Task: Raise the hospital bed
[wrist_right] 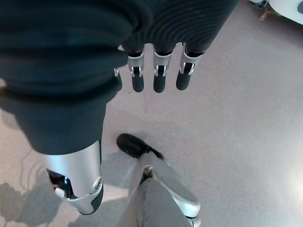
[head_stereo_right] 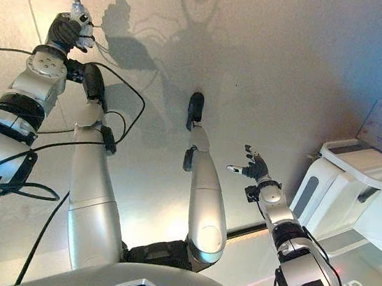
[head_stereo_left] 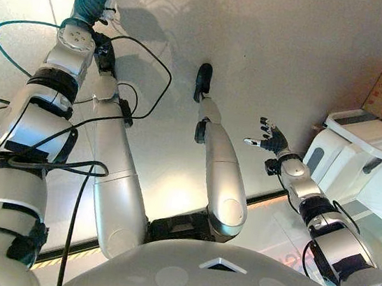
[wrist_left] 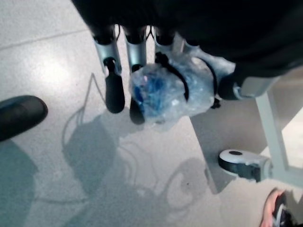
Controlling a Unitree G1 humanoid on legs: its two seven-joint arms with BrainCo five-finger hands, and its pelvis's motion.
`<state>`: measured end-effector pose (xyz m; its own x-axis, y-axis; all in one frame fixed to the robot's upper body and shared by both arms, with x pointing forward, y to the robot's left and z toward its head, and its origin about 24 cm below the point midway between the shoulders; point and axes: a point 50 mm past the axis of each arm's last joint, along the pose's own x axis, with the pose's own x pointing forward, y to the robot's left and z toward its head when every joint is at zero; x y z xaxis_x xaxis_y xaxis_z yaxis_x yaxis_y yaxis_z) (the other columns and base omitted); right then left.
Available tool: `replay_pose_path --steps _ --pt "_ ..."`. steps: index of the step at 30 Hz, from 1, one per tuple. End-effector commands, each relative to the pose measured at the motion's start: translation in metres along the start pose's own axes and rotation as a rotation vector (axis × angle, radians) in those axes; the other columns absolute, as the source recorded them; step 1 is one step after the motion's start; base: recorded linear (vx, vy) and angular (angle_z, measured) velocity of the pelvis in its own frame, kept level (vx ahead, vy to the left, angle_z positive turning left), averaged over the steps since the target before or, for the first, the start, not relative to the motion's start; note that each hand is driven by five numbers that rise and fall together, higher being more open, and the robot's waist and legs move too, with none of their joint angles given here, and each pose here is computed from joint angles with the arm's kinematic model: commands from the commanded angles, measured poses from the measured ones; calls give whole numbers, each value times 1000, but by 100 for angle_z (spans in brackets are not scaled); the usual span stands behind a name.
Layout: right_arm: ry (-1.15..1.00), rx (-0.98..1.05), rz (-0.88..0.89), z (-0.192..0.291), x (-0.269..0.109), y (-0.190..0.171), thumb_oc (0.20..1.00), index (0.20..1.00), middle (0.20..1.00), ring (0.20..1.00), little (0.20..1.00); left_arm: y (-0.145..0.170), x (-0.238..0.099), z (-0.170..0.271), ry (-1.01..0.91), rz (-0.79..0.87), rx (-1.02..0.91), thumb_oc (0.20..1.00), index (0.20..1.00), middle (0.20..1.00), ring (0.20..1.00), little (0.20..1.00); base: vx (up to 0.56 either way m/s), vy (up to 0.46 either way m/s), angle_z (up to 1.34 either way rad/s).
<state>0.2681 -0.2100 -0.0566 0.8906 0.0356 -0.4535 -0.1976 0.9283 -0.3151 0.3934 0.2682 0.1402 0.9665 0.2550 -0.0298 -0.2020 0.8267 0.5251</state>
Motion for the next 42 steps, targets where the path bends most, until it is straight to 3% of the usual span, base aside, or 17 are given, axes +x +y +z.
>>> replay_pose_path --steps 1,18,19,20,33,38,42 --pt "46 -17 -55 -8 -3 -18 1000 1000 1000 1000 1000 13 4 18 -54 27 42 200 200 200 200 200 0 0 -9" --pt "44 -18 -74 -8 -3 -23 1000 1000 1000 1000 1000 11 4 15 -46 46 35 200 200 200 200 200 -14 -18 1" --pt "49 -18 -72 -9 -4 -23 1000 1000 1000 1000 1000 10 4 14 -42 46 37 529 529 529 529 529 0 0 0" --pt "51 -20 -74 -9 -4 -24 1000 1000 1000 1000 1000 10 3 12 -33 46 36 1000 1000 1000 1000 1000 -11 -11 3" --pt "103 -32 -92 -21 -7 -25 1000 1000 1000 1000 1000 -3 -5 -14 7 4 -5 1000 1000 1000 1000 1000 -15 -9 0" --pt "174 -33 -85 -39 -14 -21 1000 1000 1000 1000 1000 -19 -26 -70 149 -47 -51 1000 1000 1000 1000 1000 -19 -6 -7" --pt "242 -26 -120 -57 -22 -25 1000 1000 1000 1000 1000 -39 -65 -140 370 -76 -171 1000 1000 1000 1000 1000 13 -19 -8"
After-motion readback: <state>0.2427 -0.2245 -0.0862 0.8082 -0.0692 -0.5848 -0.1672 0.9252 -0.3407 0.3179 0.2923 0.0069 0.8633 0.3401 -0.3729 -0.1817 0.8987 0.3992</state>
